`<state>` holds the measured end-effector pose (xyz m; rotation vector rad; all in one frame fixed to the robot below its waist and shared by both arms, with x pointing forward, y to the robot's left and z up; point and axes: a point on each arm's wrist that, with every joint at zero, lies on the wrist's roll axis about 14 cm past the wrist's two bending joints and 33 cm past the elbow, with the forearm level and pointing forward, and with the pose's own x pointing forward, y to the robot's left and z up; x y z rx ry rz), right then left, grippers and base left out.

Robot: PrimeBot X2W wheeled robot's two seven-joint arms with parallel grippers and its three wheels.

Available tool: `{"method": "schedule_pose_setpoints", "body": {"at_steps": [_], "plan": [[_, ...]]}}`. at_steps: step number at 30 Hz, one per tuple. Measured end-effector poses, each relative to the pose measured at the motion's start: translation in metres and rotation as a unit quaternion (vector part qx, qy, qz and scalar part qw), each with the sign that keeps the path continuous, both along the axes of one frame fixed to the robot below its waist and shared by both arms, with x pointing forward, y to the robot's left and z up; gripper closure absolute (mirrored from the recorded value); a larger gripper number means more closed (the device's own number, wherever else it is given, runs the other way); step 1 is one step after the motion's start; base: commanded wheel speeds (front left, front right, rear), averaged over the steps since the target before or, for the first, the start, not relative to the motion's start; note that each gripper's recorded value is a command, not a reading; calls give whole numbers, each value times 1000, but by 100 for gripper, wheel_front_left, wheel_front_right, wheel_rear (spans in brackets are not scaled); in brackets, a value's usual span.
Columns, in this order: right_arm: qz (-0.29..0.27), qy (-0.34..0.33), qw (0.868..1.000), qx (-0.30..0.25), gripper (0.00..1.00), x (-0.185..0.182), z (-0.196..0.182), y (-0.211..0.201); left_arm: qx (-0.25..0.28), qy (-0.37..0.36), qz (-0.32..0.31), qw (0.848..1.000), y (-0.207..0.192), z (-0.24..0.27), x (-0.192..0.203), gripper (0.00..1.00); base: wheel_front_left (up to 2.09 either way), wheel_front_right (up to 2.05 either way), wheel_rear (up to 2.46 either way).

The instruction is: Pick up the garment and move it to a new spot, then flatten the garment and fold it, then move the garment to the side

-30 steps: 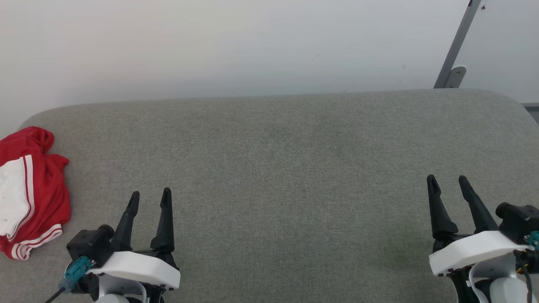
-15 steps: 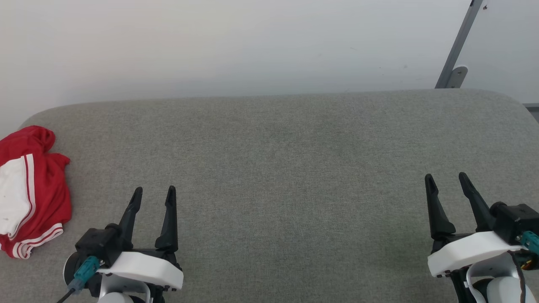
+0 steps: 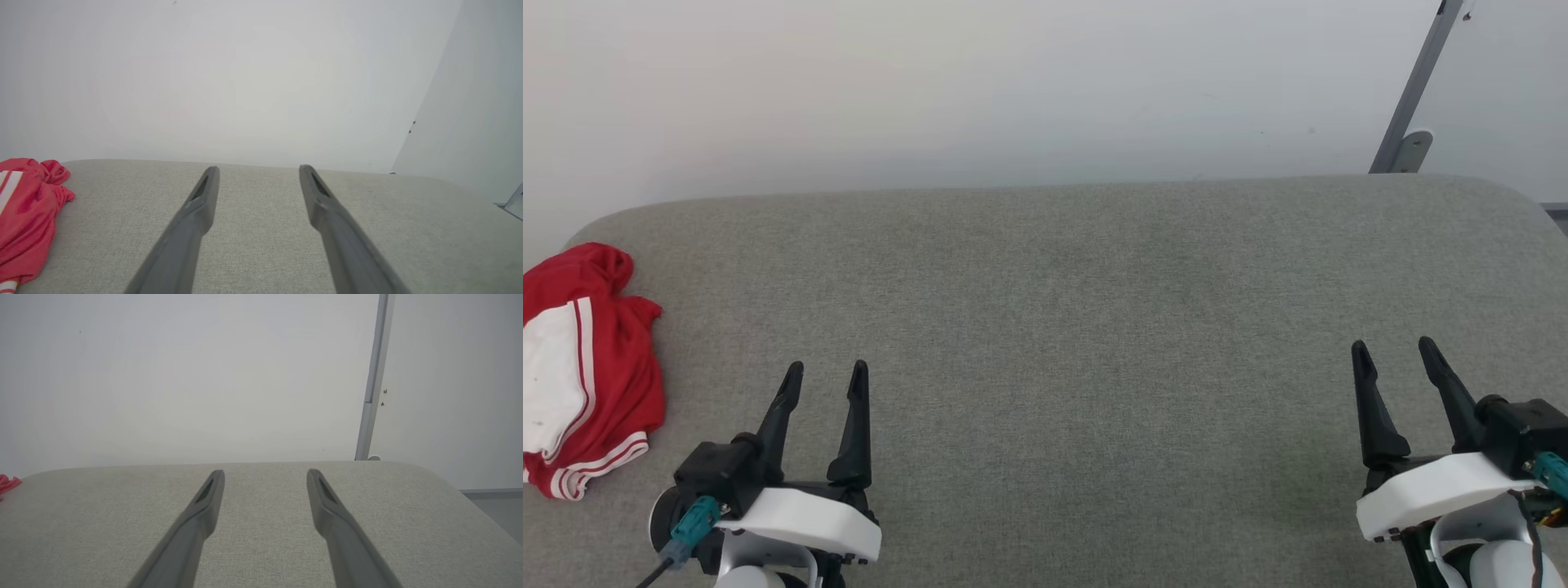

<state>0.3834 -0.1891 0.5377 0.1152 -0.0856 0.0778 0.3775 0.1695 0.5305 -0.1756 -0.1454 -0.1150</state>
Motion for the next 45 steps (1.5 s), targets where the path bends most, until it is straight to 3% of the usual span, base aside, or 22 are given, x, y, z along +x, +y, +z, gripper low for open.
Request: {"method": "schedule_pose_setpoints", "body": {"at_steps": [9,18,27,36,45], "plan": [[26,-5,1000,-2,0,5,4,19,-29,-2,37,999,23,2,-6,0,0,0,0],[115,-6,993,-7,0,17,9,81,-37,-6,121,992,74,3,-35,0,0,0,0],[221,-7,975,-5,0,22,13,158,-37,-4,220,975,128,-2,-82,0,0,0,0],[331,-19,943,-4,0,18,25,242,-44,-5,324,945,179,-6,-144,0,0,0,0],[368,-7,930,0,0,33,14,269,-49,6,366,929,191,-10,-157,0,0,0,0]]}}
